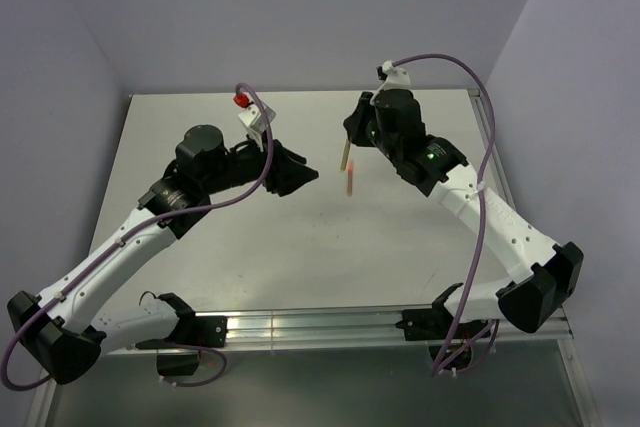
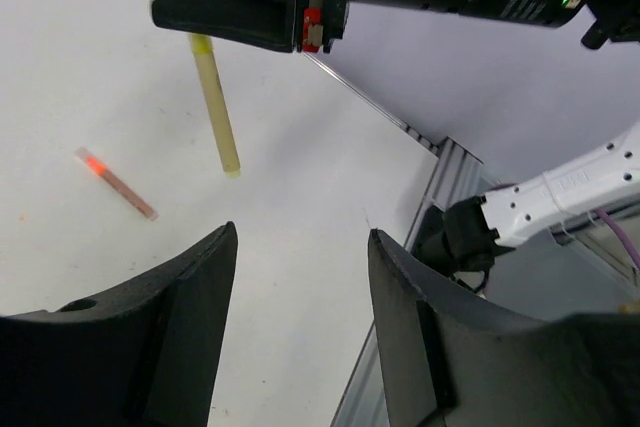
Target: Insert the pens into the pen caps
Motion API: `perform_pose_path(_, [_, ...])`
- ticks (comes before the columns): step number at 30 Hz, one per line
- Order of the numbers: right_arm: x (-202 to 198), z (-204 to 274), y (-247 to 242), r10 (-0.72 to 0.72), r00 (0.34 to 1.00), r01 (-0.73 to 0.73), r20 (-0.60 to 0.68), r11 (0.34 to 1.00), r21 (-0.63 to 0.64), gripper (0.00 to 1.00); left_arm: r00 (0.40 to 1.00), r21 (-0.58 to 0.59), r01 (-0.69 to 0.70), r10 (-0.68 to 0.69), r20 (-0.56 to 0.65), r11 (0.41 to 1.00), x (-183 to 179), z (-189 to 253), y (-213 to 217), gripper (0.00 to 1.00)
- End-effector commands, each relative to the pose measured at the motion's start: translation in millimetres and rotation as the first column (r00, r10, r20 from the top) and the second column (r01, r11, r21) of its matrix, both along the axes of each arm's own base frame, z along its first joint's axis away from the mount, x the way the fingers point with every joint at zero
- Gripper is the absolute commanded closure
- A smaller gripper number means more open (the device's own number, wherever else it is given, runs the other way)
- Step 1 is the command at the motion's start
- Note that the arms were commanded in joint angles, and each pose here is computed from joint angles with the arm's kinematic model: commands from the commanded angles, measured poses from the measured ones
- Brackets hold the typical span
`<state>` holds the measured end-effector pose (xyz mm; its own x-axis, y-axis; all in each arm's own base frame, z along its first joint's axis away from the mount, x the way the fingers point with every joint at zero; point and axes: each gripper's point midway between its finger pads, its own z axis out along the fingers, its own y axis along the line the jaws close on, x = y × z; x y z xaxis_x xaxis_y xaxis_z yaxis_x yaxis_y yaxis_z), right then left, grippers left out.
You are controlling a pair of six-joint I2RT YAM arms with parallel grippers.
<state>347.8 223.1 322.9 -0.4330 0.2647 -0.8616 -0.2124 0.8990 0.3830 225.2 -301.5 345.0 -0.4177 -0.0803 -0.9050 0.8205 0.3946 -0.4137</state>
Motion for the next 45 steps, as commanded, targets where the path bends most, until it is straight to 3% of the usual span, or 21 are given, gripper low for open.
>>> perform_pose_path(1, [14.7, -21.6, -20.9, -0.097, 0.995, 0.096, -0.012, 0.990, -0.101, 1.00, 0.990, 0.014, -0.137, 0.136, 0.036, 0.990, 11.8, 4.7, 18.6, 0.40])
perform_pose_path(12, [62.1, -157.0, -65.8, -0.234, 0.942, 0.156, -0.240, 0.941, -0.301, 0.99, 0.955, 0.064, -0.296, 0.296, 0.007, 0.953, 24.2, -9.3, 42.7, 0.39])
perform_pose_path(15, [72.1, -186.9, -71.2, -0.253, 0.922, 0.149, -0.291, 0.930, -0.336, 0.93, 0.951, 0.064, -0.309, 0.309, 0.007, 0.949, 24.0, -8.9, 45.7, 0.38])
perform_pose_path(20, [83.5, -222.8, -90.5, -0.310, 0.884, 0.172, -0.350, 0.912, -0.373, 0.74, 0.947, 0.065, -0.322, 0.321, 0.016, 0.945, 22.6, -7.8, 50.1, 0.37])
perform_pose_path(25, [89.0, -231.0, -96.2, -0.319, 0.876, 0.177, -0.363, 0.911, -0.374, 0.63, 0.947, 0.065, -0.322, 0.322, 0.015, 0.945, 22.0, -9.2, 50.6, 0.37])
perform_pose_path(33, [88.6, -233.0, -100.0, -0.323, 0.871, 0.178, -0.370, 0.909, -0.376, 0.58, 0.946, 0.059, -0.325, 0.324, 0.021, 0.944, 21.4, -9.5, 51.5, 0.37])
perform_pose_path(39, [82.1, -206.4, -100.8, -0.312, 0.889, 0.189, -0.336, 0.917, -0.350, 0.51, 0.942, 0.057, -0.336, 0.335, 0.027, 0.940, 21.2, -8.0, 54.8, 0.37])
perform_pose_path(45, [57.3, -144.7, -91.7, -0.218, 0.944, 0.170, -0.246, 0.964, -0.205, 0.34, 0.920, 0.052, -0.391, 0.389, 0.036, 0.919, 20.6, 1.6, 67.6, 0.36])
